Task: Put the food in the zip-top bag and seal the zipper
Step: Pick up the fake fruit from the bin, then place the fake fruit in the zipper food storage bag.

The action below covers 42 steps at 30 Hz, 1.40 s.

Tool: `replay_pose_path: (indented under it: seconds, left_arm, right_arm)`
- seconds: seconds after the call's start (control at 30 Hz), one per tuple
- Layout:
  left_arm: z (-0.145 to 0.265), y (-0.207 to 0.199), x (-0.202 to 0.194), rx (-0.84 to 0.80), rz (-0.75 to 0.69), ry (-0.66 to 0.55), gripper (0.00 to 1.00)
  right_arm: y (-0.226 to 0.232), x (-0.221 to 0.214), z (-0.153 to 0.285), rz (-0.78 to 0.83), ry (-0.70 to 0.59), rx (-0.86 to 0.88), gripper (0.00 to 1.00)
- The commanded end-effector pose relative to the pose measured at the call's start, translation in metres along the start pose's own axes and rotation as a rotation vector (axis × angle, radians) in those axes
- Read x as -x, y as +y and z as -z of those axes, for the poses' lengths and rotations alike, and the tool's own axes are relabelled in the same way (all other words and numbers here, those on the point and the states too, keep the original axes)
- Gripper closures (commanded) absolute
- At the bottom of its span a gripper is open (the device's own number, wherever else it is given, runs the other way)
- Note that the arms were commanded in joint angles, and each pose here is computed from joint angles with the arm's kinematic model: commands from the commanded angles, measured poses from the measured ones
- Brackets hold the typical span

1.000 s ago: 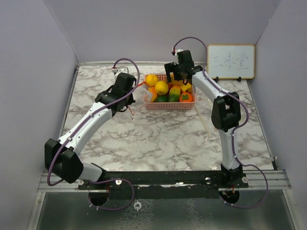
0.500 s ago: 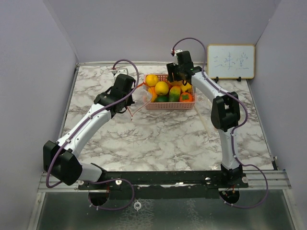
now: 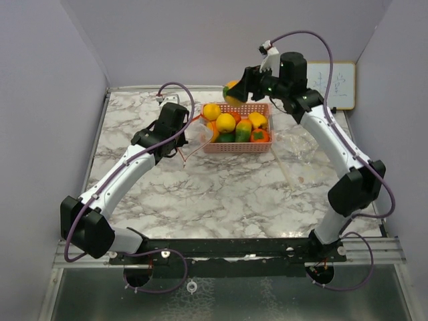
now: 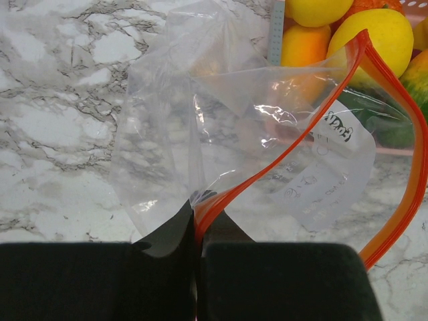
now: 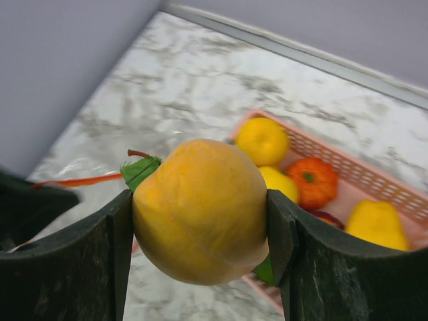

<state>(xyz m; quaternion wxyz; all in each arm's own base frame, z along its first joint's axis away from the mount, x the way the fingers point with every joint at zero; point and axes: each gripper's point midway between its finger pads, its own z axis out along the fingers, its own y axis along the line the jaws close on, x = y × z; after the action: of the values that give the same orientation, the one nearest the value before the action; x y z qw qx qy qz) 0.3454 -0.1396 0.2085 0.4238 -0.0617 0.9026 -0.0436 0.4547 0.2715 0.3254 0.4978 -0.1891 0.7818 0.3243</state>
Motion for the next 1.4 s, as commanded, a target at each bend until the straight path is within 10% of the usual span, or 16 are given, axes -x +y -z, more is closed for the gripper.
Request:
replay_pose_path:
  seconds: [0.0, 0.4, 0.77, 0.97, 1.37]
  left_arm:
    - [0.004, -0.009, 0.009, -0.051, 0.025, -0.029, 1.00]
    - [0.006, -0.034, 0.022, -0.146, 0.102, -0.026, 1.00]
    - [0.011, -0.038, 0.023, -0.188, 0.158, -0.013, 1.00]
    - [0.005, -0.038, 0.024, -0.198, 0.189, -0.004, 1.00]
    - [-0.007, -0.032, 0.014, -0.217, 0.270, 0.035, 1.00]
  right_arm:
    - [0.091, -0.021, 0.019, -0.183, 0.041, 0.452, 0.76]
    - [0.138, -0.072, -0.023, -0.415, 0.071, 0.427, 0.75]
    - [0.068, -0.103, -0.058, -0.363, 0.154, -0.087, 0.46]
    - [0.080, -0.096, -0.063, -0.269, 0.187, -0.053, 0.10]
    - [0.063, -0.048, -0.028, -0.175, 0.067, -0.214, 0.00]
